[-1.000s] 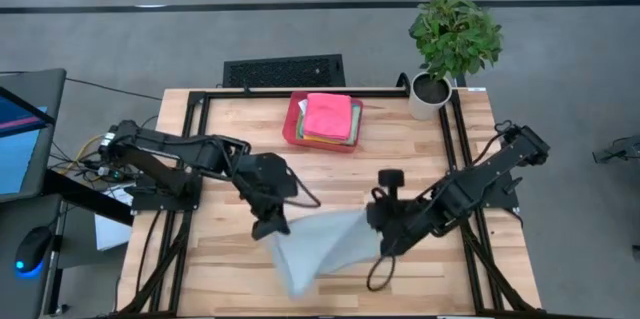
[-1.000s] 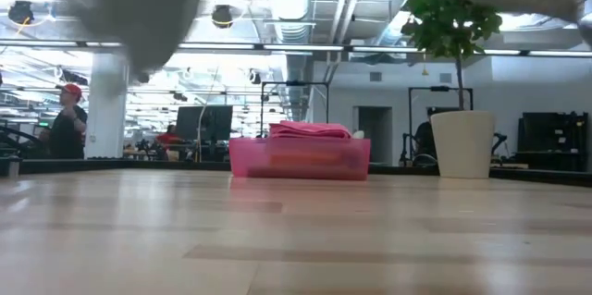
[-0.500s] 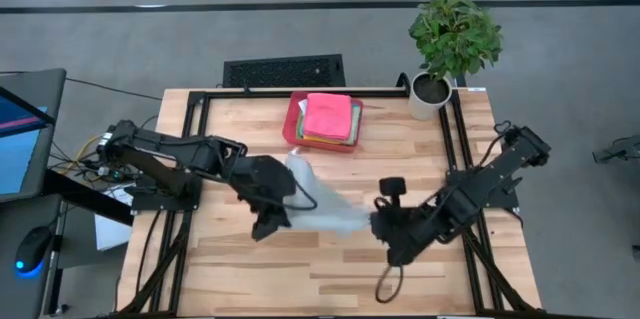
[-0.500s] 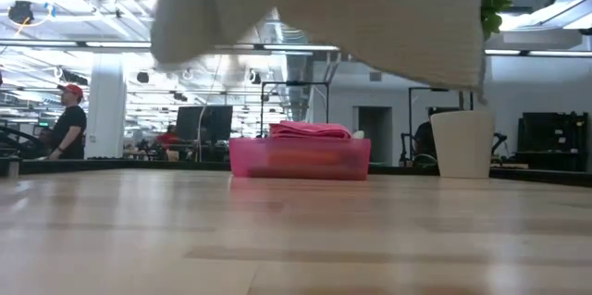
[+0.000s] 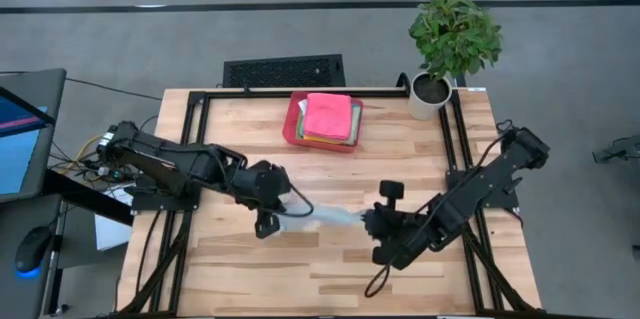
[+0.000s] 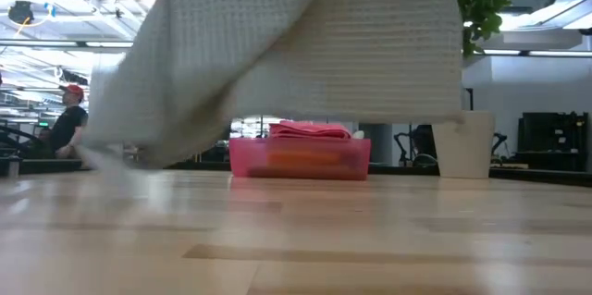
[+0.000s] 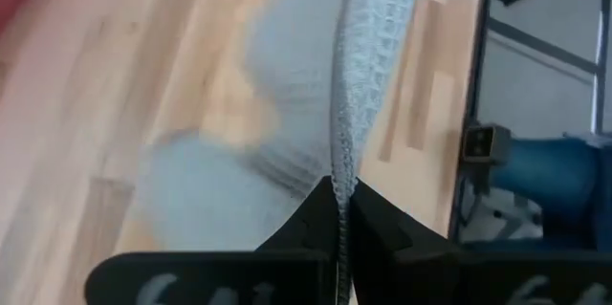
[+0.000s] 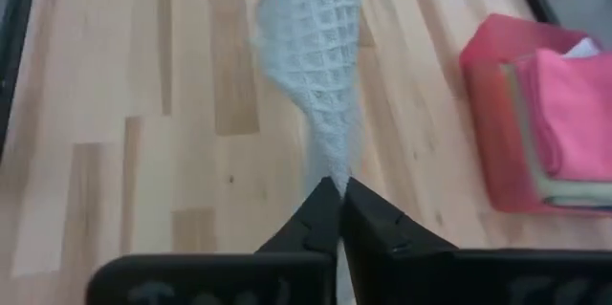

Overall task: Fold microfiber towels
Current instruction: Fold the gray microfiber cloth

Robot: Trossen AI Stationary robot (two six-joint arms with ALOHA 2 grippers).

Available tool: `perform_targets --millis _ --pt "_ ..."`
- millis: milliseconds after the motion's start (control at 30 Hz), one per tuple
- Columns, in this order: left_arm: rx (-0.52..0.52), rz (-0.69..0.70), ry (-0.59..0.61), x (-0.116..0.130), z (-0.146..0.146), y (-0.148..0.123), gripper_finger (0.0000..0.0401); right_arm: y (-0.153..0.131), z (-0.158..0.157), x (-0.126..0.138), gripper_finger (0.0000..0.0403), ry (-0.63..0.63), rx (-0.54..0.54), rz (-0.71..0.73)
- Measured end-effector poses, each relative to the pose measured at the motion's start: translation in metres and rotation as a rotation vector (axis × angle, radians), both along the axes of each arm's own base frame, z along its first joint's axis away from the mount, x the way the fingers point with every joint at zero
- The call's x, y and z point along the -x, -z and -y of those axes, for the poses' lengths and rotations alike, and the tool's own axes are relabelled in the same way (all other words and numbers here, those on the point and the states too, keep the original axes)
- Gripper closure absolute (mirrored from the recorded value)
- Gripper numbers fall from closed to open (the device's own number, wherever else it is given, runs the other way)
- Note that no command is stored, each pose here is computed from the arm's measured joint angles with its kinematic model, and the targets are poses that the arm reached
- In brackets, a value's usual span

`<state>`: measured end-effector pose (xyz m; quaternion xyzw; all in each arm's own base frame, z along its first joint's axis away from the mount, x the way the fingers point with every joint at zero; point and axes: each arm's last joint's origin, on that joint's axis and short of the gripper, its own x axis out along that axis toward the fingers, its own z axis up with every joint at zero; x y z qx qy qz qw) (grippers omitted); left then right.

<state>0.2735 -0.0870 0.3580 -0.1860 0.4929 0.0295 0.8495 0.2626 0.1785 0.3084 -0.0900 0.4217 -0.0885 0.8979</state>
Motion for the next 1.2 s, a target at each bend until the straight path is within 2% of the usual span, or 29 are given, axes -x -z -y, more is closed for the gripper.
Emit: perform_targets --millis 167,333,467,567,667,767,933,1200 --pt "0.01 -0.026 0.013 0.004 0.005 0.001 0.0401 0.028 0.0 0.001 0.033 0.022 -0.02 -0.017" --pt "0.026 -0.071 0.033 0.011 0.015 0.003 0.0401 0.057 0.004 0.004 0.0258 0.08 -0.037 -0.024" --pt "0.016 -0.059 0.025 0.011 0.017 0.002 0.0401 0.078 0.001 -0.004 0.0201 0.068 -0.114 0.101" --pt "0.018 -0.056 0.016 0.011 0.017 0.002 0.0401 0.096 0.003 -0.01 0.0175 0.033 -0.15 0.189" --pt "0.015 -0.052 0.013 0.011 0.017 0.002 0.0401 0.117 0.007 -0.02 0.0165 -0.008 -0.134 0.235" --pt "0.019 -0.05 0.006 0.01 0.017 0.002 0.0401 0.132 0.006 -0.041 0.0164 -0.059 -0.164 0.282" --pt "0.022 -0.049 0.003 0.01 0.017 0.002 0.0401 0.168 0.013 -0.069 0.0163 -0.112 -0.184 0.245" --pt "0.021 -0.049 0.004 0.01 0.017 0.002 0.0401 0.192 0.017 -0.102 0.0163 -0.147 -0.274 0.189"
